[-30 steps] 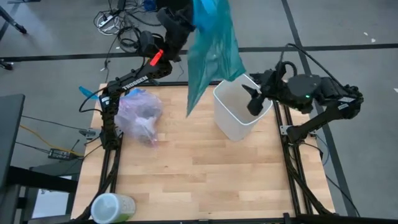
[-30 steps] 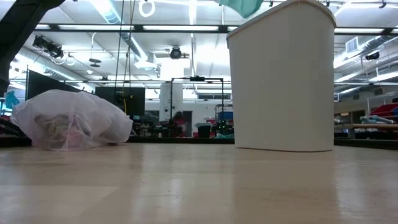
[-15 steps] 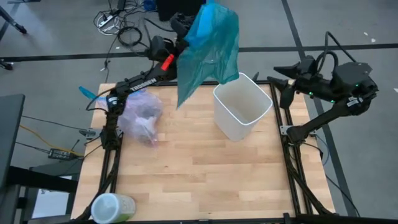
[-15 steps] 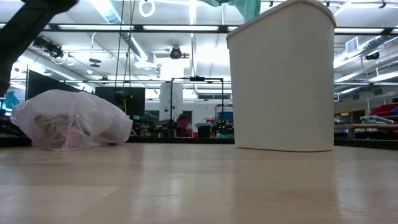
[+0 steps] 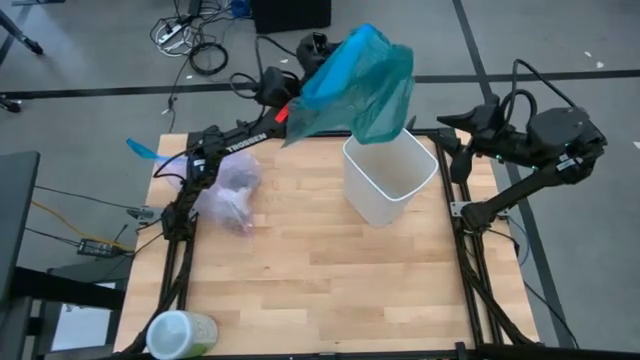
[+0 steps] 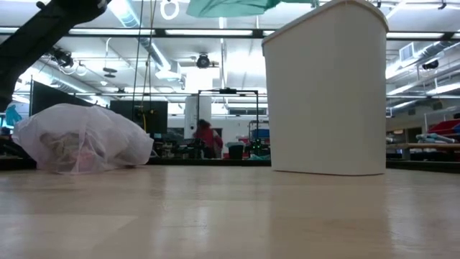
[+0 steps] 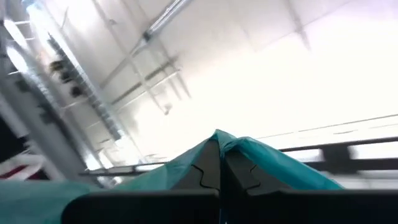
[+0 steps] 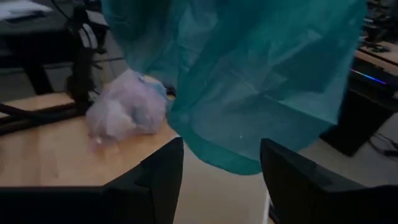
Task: Place trash/remove bag and relplace
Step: Put the blue trash bag into the white trash bin
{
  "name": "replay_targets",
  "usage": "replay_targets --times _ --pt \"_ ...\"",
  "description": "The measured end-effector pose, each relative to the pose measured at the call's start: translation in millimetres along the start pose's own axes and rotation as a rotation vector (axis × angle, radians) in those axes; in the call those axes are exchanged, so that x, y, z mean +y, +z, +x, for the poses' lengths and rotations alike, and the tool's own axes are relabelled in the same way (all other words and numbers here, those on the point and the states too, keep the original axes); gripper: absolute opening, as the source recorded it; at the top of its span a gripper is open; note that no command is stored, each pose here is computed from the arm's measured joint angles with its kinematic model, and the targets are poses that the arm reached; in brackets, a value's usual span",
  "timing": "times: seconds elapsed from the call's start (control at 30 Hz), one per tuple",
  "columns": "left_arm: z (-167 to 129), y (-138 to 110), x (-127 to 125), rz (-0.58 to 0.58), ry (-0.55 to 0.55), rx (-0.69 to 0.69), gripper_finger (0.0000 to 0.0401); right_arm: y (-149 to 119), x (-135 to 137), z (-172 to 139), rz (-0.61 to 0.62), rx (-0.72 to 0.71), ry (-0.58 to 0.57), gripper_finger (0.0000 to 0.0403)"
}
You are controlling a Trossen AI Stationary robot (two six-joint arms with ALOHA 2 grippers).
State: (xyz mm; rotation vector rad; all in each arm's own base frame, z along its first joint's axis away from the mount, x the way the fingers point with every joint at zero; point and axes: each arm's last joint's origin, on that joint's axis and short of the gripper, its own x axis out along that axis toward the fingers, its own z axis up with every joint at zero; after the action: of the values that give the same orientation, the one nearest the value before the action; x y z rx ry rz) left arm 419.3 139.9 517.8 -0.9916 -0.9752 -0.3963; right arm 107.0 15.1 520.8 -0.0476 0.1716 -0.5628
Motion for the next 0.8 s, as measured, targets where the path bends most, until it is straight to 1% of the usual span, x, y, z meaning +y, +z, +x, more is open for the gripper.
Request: replay_targets --times 0.07,0.13,0.2,0.3,0.33,0.4,0.47,0.53,0.63,0.73,0.8 --pt "0 1 -5 0.000 -0.032 -0.013 0.0001 2 6 4 0.007 -0.004 0.009 0.0201" --pt "0 -1 -9 -0.009 -0.057 -0.045 0.0002 1 16 13 -0.043 0.013 -0.007 0.0204" --pt "1 -4 -17 -0.027 -0.101 -0.055 0.0003 -2 30 26 -0.163 0.046 -0.056 0.0209" --pt "1 -7 -31 -0.053 -0.178 -0.039 0.0004 -7 46 47 -0.364 0.097 -0.201 0.0217" --pt "1 -6 -34 -0.051 -0.201 -0.038 0.0004 -6 46 51 -0.383 0.099 -0.256 0.0220" --pt "2 -2 -42 -0.043 -0.221 -0.040 0.0004 -2 42 53 -0.350 0.082 -0.305 0.0227" --pt "3 0 -46 -0.032 -0.224 -0.038 0.0004 4 40 55 -0.282 0.049 -0.267 0.0235" --pt "4 1 -50 -0.015 -0.232 -0.043 0.0004 8 41 59 -0.239 0.022 -0.233 0.0244" --pt "4 0 -51 0.010 -0.234 -0.046 0.0004 7 46 66 -0.250 0.024 -0.190 0.0258" --pt "4 0 -51 0.003 -0.233 -0.044 0.0005 7 50 70 -0.245 0.021 -0.155 0.0272" --pt "4 -1 -52 0.000 -0.235 -0.040 0.0005 7 53 74 -0.245 0.024 -0.152 0.0281"
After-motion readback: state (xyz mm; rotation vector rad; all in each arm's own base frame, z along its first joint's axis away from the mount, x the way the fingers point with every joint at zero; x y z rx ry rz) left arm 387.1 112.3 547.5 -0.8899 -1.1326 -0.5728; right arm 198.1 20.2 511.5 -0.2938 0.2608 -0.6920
